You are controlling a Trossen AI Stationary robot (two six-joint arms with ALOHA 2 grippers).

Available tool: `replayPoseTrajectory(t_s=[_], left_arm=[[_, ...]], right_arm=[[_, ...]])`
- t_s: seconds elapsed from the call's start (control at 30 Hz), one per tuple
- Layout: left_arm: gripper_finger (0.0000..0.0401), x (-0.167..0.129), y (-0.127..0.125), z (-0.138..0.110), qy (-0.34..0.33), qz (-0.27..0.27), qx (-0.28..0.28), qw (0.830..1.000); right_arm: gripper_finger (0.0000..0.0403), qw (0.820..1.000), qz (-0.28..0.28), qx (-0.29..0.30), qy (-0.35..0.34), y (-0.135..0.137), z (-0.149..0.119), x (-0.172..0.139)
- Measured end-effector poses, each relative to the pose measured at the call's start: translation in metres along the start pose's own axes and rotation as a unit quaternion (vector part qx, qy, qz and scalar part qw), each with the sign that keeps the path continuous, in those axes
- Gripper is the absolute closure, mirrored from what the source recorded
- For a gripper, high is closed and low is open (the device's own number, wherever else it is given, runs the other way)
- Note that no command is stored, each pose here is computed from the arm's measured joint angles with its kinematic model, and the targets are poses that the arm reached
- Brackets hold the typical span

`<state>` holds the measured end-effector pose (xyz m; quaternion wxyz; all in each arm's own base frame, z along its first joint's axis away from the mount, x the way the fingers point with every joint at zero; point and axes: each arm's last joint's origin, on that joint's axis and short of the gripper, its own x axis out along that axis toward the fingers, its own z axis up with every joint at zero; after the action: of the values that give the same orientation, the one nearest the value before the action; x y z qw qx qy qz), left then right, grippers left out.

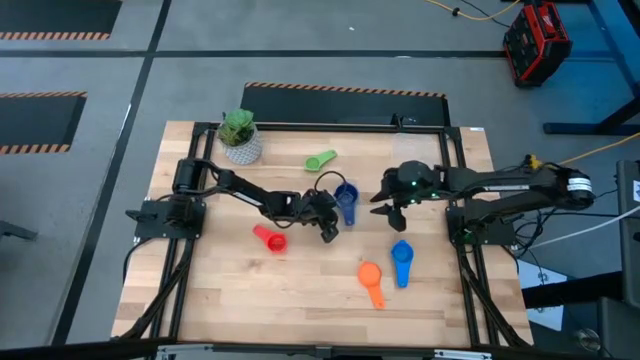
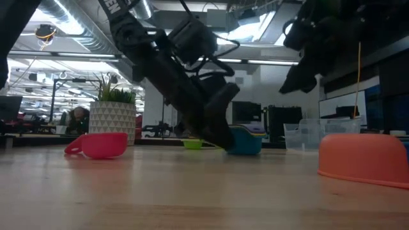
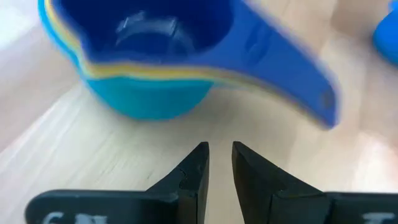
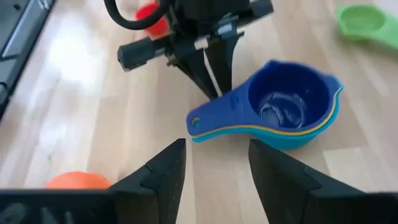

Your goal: Nest measuring cups in basket

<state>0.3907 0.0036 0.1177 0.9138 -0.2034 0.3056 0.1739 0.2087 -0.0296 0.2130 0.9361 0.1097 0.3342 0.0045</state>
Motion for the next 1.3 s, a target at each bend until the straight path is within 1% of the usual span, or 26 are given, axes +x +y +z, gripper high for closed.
replayPoseTrajectory(t_s=[0.07,0.27,0.33,0.4,0.57,0.77,0.83,0.93,1.0,1.3], left_arm=[[0.0337,-0.007,-0.002,0.002,0.007,0.001,0.010,1.000],[0.0337,-0.034,-0.016,0.019,-0.014,-0.023,0.045,0.999],[0.0337,-0.045,-0.020,0.023,-0.012,-0.026,0.060,0.998],[0.0337,-0.053,-0.024,0.027,-0.025,-0.035,0.068,0.997],[0.0337,-0.073,-0.032,0.034,-0.033,-0.046,0.089,0.994],[0.0337,-0.090,-0.040,0.038,-0.045,-0.059,0.111,0.991],[0.0337,-0.093,-0.042,0.038,-0.046,-0.052,0.115,0.991],[0.0337,-0.095,-0.043,0.037,-0.053,-0.041,0.121,0.990],[0.0337,-0.096,-0.044,0.036,-0.054,-0.036,0.124,0.990],[0.0337,-0.095,-0.044,0.035,-0.049,-0.030,0.126,0.990]], right_arm=[[0.0224,1.000,0.002,-0.003,-0.013,0.002,0.001,-0.008],[0.0224,0.998,0.009,-0.010,-0.058,0.007,0.006,-0.029],[0.0224,0.997,0.011,-0.014,-0.072,0.008,0.008,-0.033],[0.0224,0.997,0.012,-0.018,-0.079,0.009,0.008,-0.037],[0.0224,0.996,0.013,-0.021,-0.086,0.010,0.009,-0.040],[0.0223,0.995,0.044,-0.046,-0.081,0.012,0.008,-0.039],[0.0219,0.994,0.051,-0.047,-0.080,0.012,0.008,-0.039],[0.0200,0.994,0.058,-0.048,-0.079,0.012,0.008,-0.039],[0.0180,0.994,0.059,-0.047,-0.080,0.013,0.008,-0.039],[0.0055,0.994,0.058,-0.048,-0.079,0.012,0.008,-0.039]])
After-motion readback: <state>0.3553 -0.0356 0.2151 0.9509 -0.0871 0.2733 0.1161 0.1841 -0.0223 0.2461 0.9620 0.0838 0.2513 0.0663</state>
